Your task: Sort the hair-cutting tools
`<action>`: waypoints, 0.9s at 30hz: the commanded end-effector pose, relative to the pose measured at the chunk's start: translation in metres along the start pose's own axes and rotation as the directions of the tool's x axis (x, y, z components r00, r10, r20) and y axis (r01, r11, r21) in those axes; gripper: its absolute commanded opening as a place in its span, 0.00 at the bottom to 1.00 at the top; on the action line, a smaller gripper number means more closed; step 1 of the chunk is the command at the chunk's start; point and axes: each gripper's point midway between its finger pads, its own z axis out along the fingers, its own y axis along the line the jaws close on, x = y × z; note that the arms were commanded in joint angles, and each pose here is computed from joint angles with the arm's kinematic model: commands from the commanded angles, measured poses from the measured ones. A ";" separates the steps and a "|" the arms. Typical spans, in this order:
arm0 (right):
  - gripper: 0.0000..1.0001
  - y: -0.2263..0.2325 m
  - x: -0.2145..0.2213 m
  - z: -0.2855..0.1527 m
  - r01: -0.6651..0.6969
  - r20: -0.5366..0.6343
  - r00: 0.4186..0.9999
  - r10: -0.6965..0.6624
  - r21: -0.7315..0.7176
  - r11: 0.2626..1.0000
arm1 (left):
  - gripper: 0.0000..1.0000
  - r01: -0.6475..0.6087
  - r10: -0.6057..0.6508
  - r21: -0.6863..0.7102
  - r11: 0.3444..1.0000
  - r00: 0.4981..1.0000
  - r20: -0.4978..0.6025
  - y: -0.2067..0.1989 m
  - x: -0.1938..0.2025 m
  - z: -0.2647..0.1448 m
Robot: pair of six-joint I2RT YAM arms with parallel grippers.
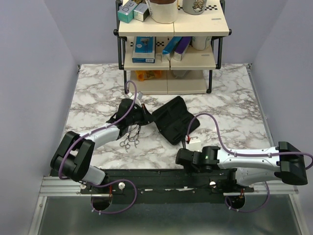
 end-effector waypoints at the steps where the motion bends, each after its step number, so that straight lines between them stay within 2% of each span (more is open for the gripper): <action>1: 0.65 0.000 -0.009 0.001 -0.057 0.055 0.997 0.056 0.022 0.998 | 0.16 -0.025 0.024 0.017 1.000 0.999 0.037 -0.008 -0.016 0.004; 6: 0.67 -0.001 -0.007 0.011 -0.102 0.068 0.993 0.100 0.026 0.994 | 0.33 -0.020 0.019 0.020 1.000 0.999 0.036 -0.007 -0.013 0.005; 16: 0.70 -0.007 0.005 0.032 -0.126 0.048 0.991 0.122 0.084 0.989 | 0.46 -0.029 0.028 0.022 0.999 0.999 0.039 -0.006 -0.010 0.002; 23: 0.70 0.000 0.008 0.042 -0.129 0.038 0.991 0.127 0.069 0.989 | 0.57 -0.025 0.025 -0.003 1.000 0.999 0.044 0.000 -0.011 0.003; 27: 0.68 0.002 0.007 0.046 -0.127 0.041 0.991 0.125 0.076 0.989 | 0.59 -0.027 0.029 -0.035 0.999 0.998 0.058 0.004 -0.014 0.000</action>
